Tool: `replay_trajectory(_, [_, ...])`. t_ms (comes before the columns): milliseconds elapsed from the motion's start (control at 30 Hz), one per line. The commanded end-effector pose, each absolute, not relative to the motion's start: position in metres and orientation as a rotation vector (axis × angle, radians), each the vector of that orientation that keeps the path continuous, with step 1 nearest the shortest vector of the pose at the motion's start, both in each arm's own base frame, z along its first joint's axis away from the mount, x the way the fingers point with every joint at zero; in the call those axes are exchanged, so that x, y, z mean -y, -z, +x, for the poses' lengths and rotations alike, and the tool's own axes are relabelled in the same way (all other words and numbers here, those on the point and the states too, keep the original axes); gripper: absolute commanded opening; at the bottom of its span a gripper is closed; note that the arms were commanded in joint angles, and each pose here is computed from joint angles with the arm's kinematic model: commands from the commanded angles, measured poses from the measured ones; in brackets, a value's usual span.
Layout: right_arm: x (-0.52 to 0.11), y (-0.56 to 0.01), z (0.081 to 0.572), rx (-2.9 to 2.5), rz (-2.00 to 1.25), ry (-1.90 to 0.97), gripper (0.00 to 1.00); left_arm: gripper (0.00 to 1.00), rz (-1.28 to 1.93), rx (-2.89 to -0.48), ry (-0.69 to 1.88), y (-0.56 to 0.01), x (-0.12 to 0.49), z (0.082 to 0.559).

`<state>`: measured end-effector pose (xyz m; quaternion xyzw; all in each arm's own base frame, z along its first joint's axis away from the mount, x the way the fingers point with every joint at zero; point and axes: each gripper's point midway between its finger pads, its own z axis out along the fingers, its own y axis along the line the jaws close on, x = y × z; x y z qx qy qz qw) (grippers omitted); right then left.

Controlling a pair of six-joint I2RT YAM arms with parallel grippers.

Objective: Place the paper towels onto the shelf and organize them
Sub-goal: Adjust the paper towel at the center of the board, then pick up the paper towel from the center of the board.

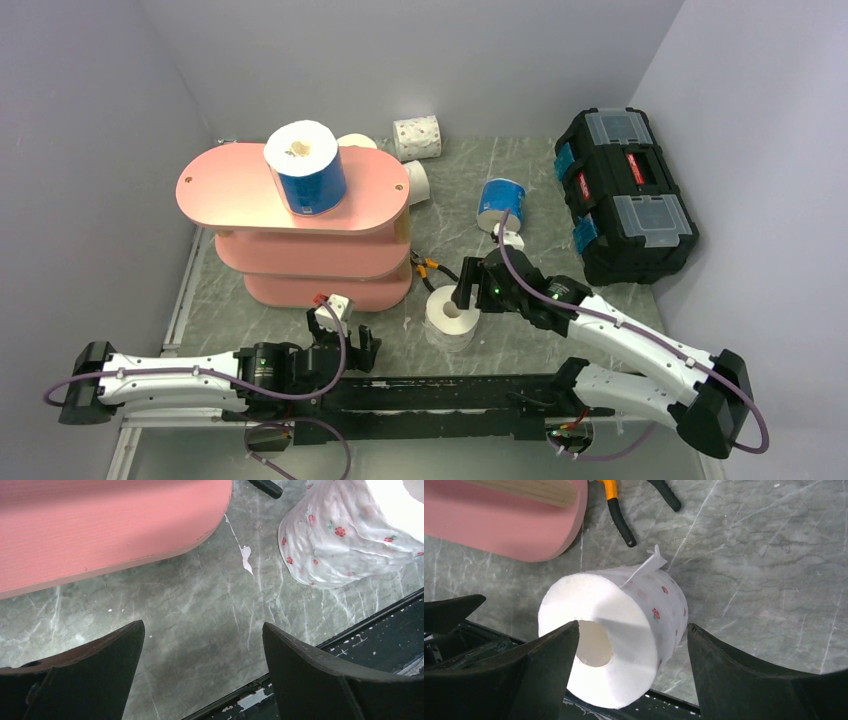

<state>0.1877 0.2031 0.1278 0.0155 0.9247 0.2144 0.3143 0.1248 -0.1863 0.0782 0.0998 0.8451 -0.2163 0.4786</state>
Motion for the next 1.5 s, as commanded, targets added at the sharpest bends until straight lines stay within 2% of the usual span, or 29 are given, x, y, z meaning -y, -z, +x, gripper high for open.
replay_trajectory(0, [-0.211, -0.129, 0.189, -2.42, 0.005, -0.606, 0.79, 0.94, 0.206, -2.045, 0.551, -0.088, 0.19, 0.127])
replay_trajectory(800, [-0.212, -0.11, 0.179, -2.502, -0.102, -0.454, 0.56, 0.94, 0.22, -2.05, 0.549, -0.087, 0.19, 0.126])
replay_trajectory(867, [-0.21, -0.11, 0.179, -2.505, -0.106, -0.436, 0.56, 0.94, 0.22, -2.05, 0.547, -0.087, 0.19, 0.126])
replay_trajectory(1033, [-0.204, -0.122, 0.18, -2.48, -0.106, -0.422, 0.66, 0.94, 0.223, -2.048, 0.553, -0.087, 0.19, 0.125])
replay_trajectory(1367, [-0.205, -0.12, 0.168, -2.497, -0.125, -0.487, 0.68, 0.94, 0.228, -2.049, 0.553, -0.086, 0.191, 0.125])
replay_trajectory(1467, [-0.207, -0.113, 0.168, -2.513, -0.124, -0.484, 0.65, 0.94, 0.226, -2.053, 0.551, -0.086, 0.191, 0.125])
